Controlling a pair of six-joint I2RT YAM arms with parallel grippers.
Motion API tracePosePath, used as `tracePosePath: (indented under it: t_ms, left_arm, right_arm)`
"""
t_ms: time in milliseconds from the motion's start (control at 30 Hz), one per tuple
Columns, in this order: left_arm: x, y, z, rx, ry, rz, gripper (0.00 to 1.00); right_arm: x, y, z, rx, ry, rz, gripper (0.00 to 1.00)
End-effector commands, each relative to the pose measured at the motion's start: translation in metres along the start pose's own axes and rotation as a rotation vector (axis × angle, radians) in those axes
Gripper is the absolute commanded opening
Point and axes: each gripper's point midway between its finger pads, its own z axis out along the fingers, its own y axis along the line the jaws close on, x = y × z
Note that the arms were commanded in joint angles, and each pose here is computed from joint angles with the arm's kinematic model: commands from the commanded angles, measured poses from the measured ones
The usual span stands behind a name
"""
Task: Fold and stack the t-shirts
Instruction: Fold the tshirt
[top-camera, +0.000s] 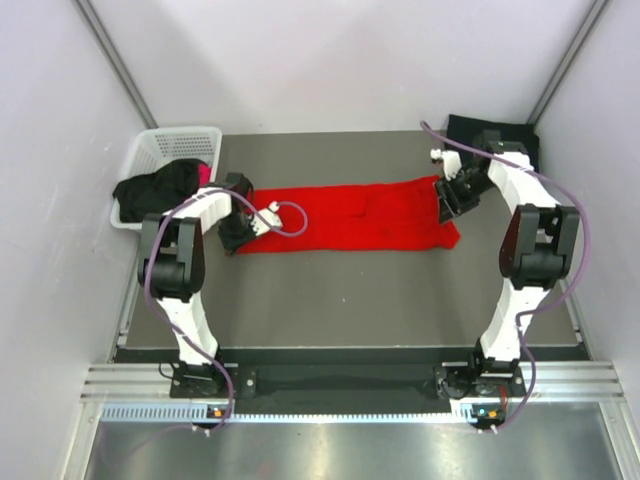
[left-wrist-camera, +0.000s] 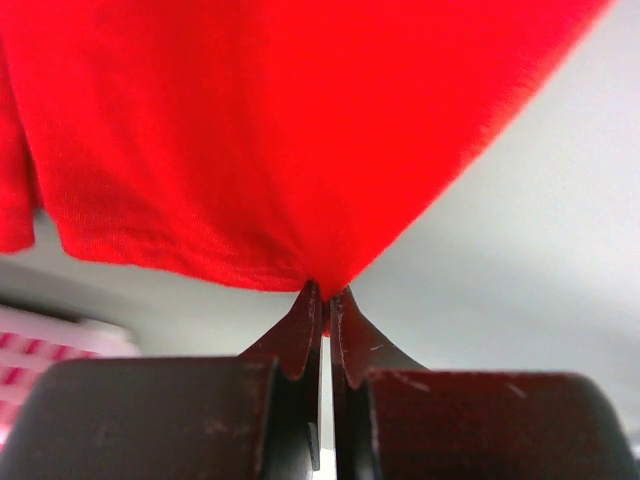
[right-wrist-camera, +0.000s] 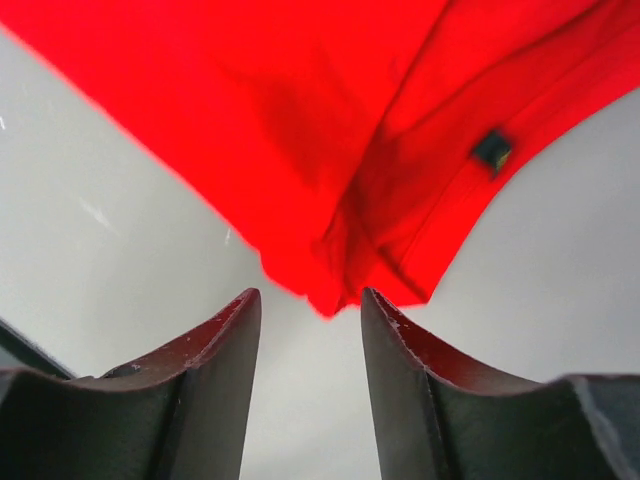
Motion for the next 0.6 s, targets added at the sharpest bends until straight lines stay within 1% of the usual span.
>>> tracePosePath:
  t_ms: [0,67,167,200,267,300,433,500,567]
  left_arm:
    - [0.026,-0.041,-0.023,0.093,0.079,0.032,0.00]
    - [0.030,-0.048,-0.028,0.095,0.091,0.038,0.00]
    - [0.034,-0.058,-0.036,0.089,0.092,0.025,0.00]
    - [0.036,-0.063,-0.037,0.097,0.098,0.024,0.00]
    - [0.037,-0.066,-0.040,0.099,0.100,0.009,0.00]
    - [0.038,-0.069,-0.041,0.097,0.100,0.003,0.00]
    - [0.038,-0.076,-0.046,0.101,0.104,-0.011,0.00]
    - [0.038,-0.080,-0.045,0.104,0.109,-0.009,0.00]
    - [0.036,-0.080,-0.045,0.100,0.108,-0.011,0.00]
  right_arm:
    - [-0.036,-0.010,0.005,-0.008,-0.088,0.023,0.46]
    - [-0.044,-0.018,0.007,0.015,-0.097,0.023,0.46]
    - [-0.053,-0.030,0.013,0.035,-0.105,0.030,0.50]
    - [-0.052,-0.034,0.021,0.029,-0.093,0.042,0.51]
    - [-0.060,-0.041,0.023,0.040,-0.102,0.037,0.52]
    - [-0.059,-0.045,0.033,0.030,-0.089,0.049,0.52]
    - [-0.080,-0.057,0.044,0.027,-0.120,0.035,0.54]
    - [-0.084,-0.059,0.057,0.018,-0.112,0.034,0.55]
    - [-0.090,-0.064,0.059,0.025,-0.124,0.030,0.56]
